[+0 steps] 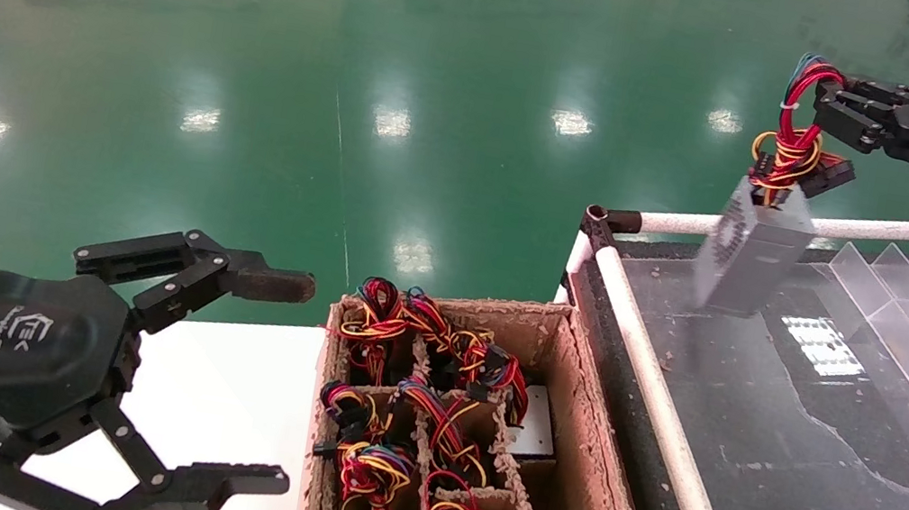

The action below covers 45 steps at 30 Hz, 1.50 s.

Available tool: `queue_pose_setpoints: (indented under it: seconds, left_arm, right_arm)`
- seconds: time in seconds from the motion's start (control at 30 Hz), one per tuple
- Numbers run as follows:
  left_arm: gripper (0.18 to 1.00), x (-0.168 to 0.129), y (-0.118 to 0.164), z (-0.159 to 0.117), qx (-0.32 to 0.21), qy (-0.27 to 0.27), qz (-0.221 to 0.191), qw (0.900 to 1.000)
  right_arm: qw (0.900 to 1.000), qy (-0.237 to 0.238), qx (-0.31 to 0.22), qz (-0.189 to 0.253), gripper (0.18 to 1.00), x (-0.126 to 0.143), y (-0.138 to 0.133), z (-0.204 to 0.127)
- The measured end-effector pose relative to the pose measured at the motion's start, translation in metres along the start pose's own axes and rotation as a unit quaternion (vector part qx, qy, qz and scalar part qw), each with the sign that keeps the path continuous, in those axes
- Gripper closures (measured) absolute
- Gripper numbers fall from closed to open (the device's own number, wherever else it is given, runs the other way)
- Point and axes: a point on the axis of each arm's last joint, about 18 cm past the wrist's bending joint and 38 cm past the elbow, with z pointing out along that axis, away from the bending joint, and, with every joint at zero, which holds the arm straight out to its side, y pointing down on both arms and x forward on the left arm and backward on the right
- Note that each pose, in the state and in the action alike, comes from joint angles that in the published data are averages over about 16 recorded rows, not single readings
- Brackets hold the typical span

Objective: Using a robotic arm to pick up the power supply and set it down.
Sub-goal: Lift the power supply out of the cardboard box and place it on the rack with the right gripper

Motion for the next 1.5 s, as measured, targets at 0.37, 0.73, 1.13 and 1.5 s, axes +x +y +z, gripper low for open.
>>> queue_pose_setpoints:
  seconds: [0.37, 0.73, 1.13, 1.5]
  left_arm:
    - [0.183, 0.000, 0.000, 0.000, 0.000, 0.000, 0.000, 1.0000]
    - [0.183, 0.000, 0.000, 0.000, 0.000, 0.000, 0.000, 1.0000]
    - [0.183, 0.000, 0.000, 0.000, 0.000, 0.000, 0.000, 1.0000]
    - [0.183, 0.000, 0.000, 0.000, 0.000, 0.000, 0.000, 1.0000]
  right_arm:
    - [0.999, -0.033, -0.004, -0.005, 0.987, -0.019, 0.003, 0.012]
    - [0.997, -0.074, -0.004, -0.004, 0.987, -0.046, 0.002, 0.031]
    - [0.997, -0.075, -0.014, -0.005, 0.987, -0.054, 0.012, 0.041]
    - [0.997, -0.071, -0.021, -0.005, 0.984, -0.053, 0.016, 0.041]
